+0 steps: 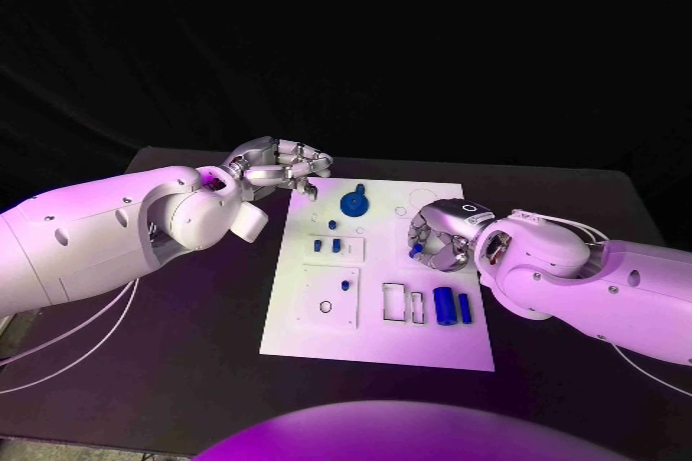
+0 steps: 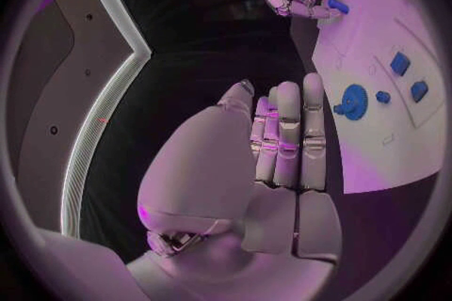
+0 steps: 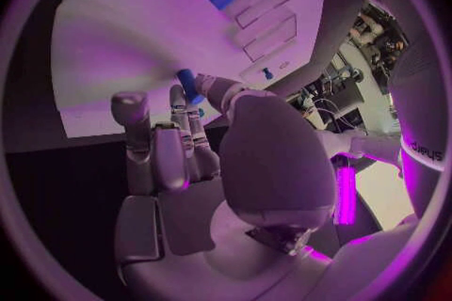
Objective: Assemble the parts on the task board
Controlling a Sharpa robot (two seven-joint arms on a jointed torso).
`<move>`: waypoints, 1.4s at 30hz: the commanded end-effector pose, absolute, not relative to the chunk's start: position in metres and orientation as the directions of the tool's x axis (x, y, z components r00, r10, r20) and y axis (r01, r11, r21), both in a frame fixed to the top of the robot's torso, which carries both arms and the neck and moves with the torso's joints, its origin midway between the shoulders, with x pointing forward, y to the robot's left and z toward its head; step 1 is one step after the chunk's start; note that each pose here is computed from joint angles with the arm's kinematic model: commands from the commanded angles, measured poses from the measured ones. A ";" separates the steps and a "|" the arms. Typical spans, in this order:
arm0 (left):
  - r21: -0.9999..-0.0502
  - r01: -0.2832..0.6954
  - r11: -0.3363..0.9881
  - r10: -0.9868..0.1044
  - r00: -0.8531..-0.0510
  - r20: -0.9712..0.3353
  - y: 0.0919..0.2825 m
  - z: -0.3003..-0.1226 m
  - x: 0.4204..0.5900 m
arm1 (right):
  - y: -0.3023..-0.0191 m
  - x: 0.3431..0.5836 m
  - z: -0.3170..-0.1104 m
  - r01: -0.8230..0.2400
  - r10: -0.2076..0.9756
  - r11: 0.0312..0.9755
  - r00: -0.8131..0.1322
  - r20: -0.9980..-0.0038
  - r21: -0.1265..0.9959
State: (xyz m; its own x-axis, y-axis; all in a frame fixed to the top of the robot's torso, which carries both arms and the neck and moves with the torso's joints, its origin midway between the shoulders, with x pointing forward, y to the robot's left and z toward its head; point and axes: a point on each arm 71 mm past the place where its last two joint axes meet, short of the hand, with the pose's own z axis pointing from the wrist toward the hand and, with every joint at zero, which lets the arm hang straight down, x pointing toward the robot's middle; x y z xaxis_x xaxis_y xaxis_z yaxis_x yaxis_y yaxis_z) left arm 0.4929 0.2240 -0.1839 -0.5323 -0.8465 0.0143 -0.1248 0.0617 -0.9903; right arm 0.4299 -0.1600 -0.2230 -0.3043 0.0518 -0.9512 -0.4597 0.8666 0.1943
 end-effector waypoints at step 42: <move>-0.991 -0.121 0.049 -0.843 -0.538 0.024 0.220 -0.185 0.497 | -0.054 0.370 -0.206 -0.648 0.221 0.639 -0.360 -0.906 0.414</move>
State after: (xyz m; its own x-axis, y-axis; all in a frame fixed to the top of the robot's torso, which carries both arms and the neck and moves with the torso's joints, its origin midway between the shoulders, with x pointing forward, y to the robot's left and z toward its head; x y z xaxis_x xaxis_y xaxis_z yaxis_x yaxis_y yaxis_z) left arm 0.4976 0.2226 -0.1862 -0.5276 -0.8494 0.0119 -0.1251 0.0638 -0.9901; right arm 0.3710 -0.0560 -0.2041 -0.3572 0.2327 -0.9046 -0.6261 0.6590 0.4168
